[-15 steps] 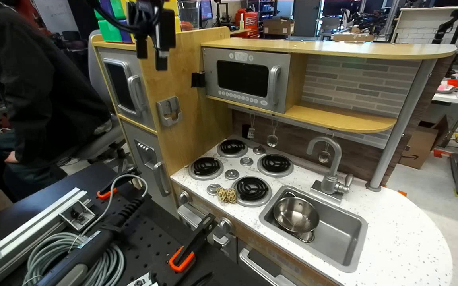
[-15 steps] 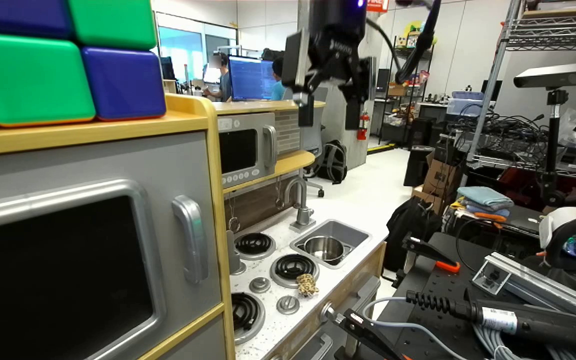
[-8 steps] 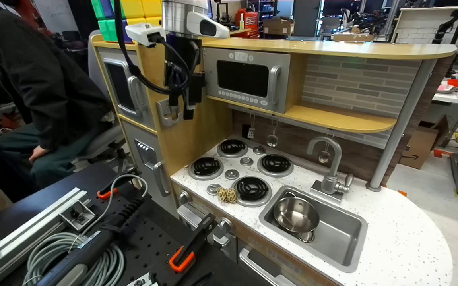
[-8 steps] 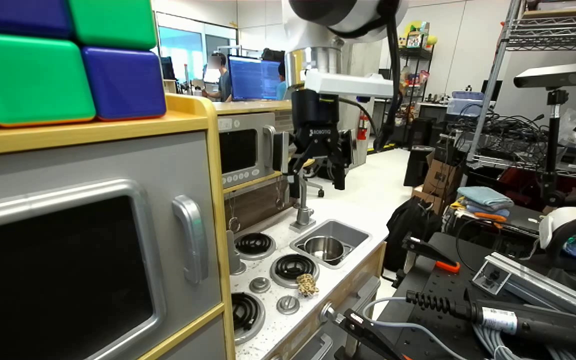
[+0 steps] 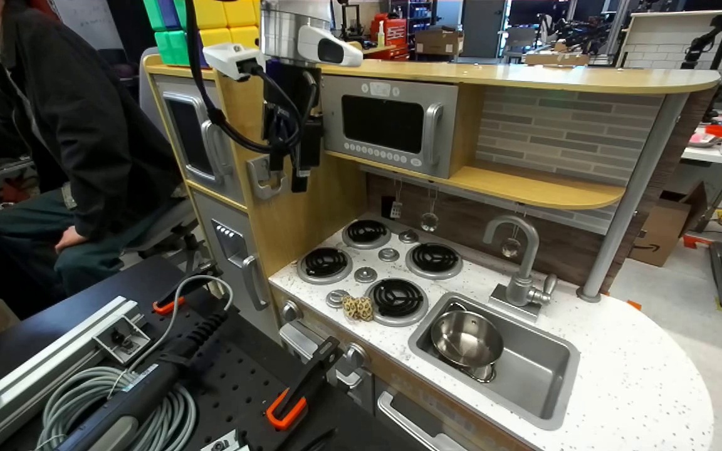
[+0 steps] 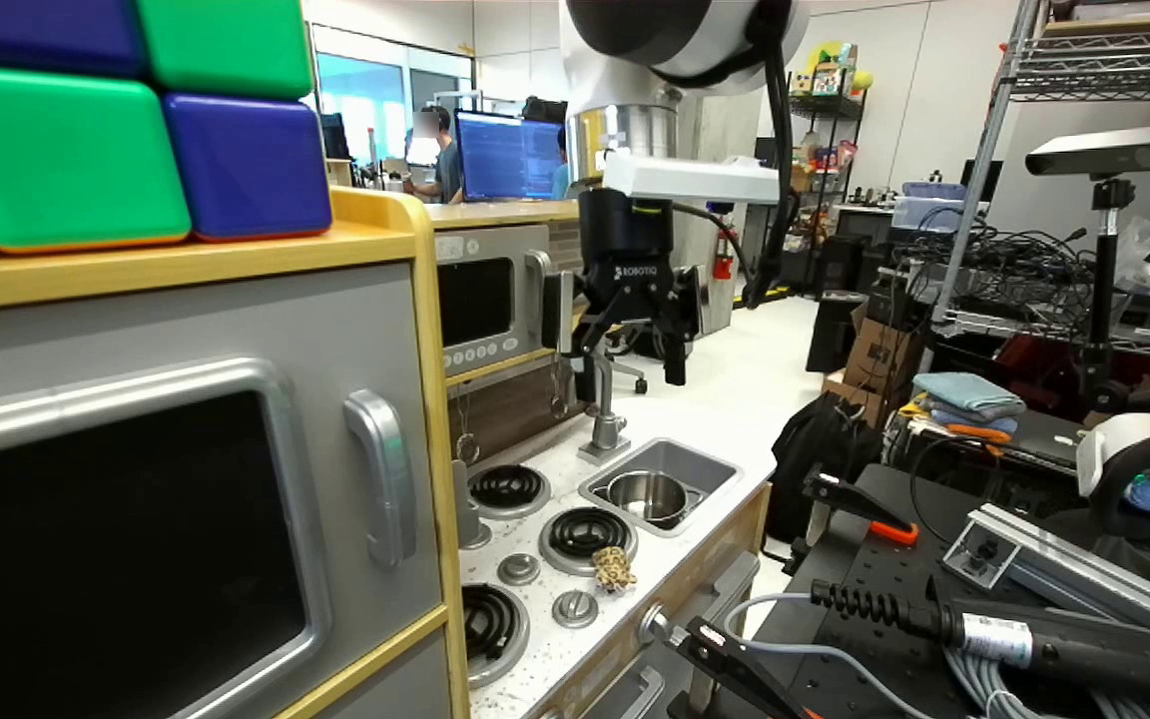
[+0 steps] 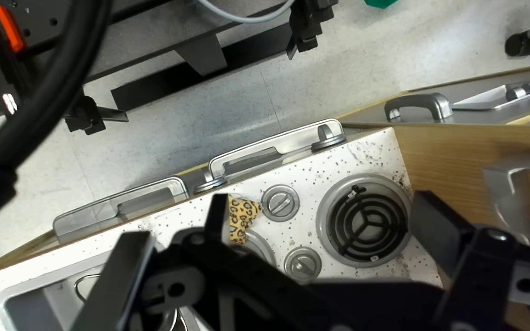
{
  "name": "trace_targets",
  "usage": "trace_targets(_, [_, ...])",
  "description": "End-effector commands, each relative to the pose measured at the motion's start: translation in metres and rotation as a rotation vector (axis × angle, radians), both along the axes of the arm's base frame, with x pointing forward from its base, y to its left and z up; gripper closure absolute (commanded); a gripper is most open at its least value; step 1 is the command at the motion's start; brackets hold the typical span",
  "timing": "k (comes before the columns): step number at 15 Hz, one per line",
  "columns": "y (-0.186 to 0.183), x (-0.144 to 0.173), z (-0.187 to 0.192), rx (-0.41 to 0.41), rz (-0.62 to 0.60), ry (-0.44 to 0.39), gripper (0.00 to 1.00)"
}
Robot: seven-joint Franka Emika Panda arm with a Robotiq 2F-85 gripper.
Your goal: Take the leopard-printed object from the stove and put it in the pot which is in the sink
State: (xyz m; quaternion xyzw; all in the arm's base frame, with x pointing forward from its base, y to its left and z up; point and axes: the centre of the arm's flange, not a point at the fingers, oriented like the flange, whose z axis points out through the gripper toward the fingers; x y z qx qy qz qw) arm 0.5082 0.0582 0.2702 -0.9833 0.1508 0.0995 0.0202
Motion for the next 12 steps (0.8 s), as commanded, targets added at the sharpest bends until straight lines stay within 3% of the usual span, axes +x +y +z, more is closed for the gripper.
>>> trace_targets(1, [0.005, 0.015, -0.024, -0.027, -0.114, -0.115, 0.00])
trace_targets(3, [0.006, 0.029, -0.045, -0.050, -0.190, -0.179, 0.00])
trace_targets(7, [0.002, 0.048, -0.104, -0.144, -0.308, -0.200, 0.00])
trace_targets(12, [-0.028, 0.071, -0.167, -0.273, -0.465, -0.140, 0.00])
